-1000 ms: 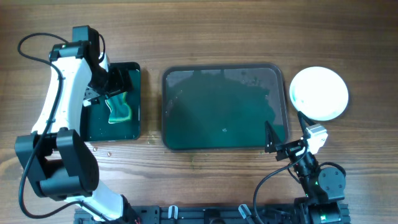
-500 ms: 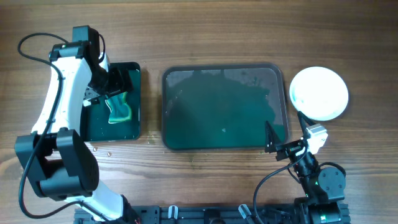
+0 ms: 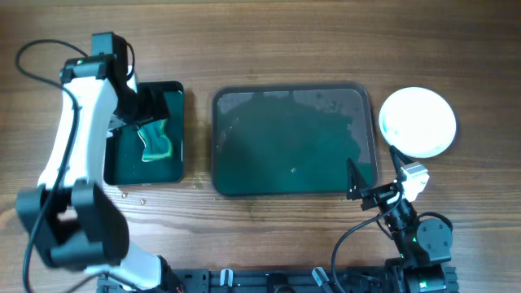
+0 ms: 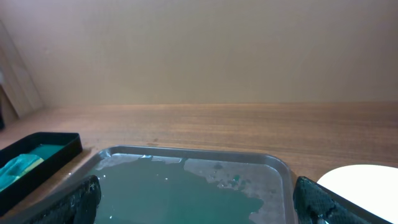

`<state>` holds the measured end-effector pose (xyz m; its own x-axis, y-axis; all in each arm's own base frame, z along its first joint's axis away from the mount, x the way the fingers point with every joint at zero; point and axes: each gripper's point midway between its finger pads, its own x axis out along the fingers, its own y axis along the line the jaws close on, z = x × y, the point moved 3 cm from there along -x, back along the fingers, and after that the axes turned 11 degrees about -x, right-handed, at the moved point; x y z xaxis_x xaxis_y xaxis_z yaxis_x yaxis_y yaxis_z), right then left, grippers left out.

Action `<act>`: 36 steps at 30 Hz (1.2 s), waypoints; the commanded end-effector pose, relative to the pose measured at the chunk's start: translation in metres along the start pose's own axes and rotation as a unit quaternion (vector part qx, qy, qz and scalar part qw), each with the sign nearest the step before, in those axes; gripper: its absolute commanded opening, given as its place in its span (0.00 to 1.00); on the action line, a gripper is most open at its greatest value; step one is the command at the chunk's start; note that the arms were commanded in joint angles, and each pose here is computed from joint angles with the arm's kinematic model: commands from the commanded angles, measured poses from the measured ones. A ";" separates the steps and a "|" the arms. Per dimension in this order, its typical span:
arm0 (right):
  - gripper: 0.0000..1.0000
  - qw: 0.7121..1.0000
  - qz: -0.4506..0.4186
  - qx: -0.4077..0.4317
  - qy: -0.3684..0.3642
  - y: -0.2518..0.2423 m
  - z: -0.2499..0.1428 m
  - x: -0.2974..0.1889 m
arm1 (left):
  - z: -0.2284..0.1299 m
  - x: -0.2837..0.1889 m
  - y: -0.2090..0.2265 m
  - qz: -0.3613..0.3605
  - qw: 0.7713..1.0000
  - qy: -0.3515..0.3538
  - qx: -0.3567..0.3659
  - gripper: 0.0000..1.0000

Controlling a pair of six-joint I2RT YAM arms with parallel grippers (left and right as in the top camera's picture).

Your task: Clean dirty plates on tray and stack at the side

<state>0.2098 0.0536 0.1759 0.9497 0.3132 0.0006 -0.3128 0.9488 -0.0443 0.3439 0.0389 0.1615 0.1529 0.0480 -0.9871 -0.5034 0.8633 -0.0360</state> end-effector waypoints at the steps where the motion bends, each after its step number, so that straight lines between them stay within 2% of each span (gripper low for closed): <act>1: 1.00 1.000 -0.008 -0.007 -0.006 -0.002 0.002 -0.001 | -0.001 -0.071 0.010 -0.027 0.994 -0.103 -0.005 1.00; 4: 1.00 1.000 -0.008 -0.006 -0.006 -0.002 0.002 -0.001 | -0.006 -0.112 0.012 -0.065 0.982 -0.175 -0.012 1.00; 8: 1.00 1.000 -0.008 -0.006 -0.006 -0.002 0.002 -0.001 | -0.015 -0.163 0.016 -0.134 0.947 -0.290 -0.041 1.00; 13: 1.00 1.000 -0.008 -0.007 -0.006 -0.002 0.002 -0.001 | -0.047 -0.184 0.029 -0.186 0.904 -0.383 -0.041 1.00; 21: 1.00 1.000 -0.008 -0.007 -0.006 -0.002 0.002 -0.001 | -0.083 -0.148 0.044 -0.223 0.860 -0.458 -0.042 1.00; 29: 1.00 1.000 -0.008 -0.007 -0.006 -0.002 0.002 -0.001 | -0.107 -0.108 0.047 -0.282 0.793 -0.539 -0.030 1.00; 36: 1.00 1.000 -0.008 -0.007 -0.006 -0.002 0.002 -0.001 | -0.117 -0.073 0.050 -0.294 0.772 -0.563 -0.029 1.00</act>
<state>0.2100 0.0526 0.1761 0.9519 0.3063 0.0024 -0.3059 0.9510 -0.0446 0.2095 0.0214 0.2271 0.9927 0.1022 -0.0646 -0.1206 0.8782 -0.4629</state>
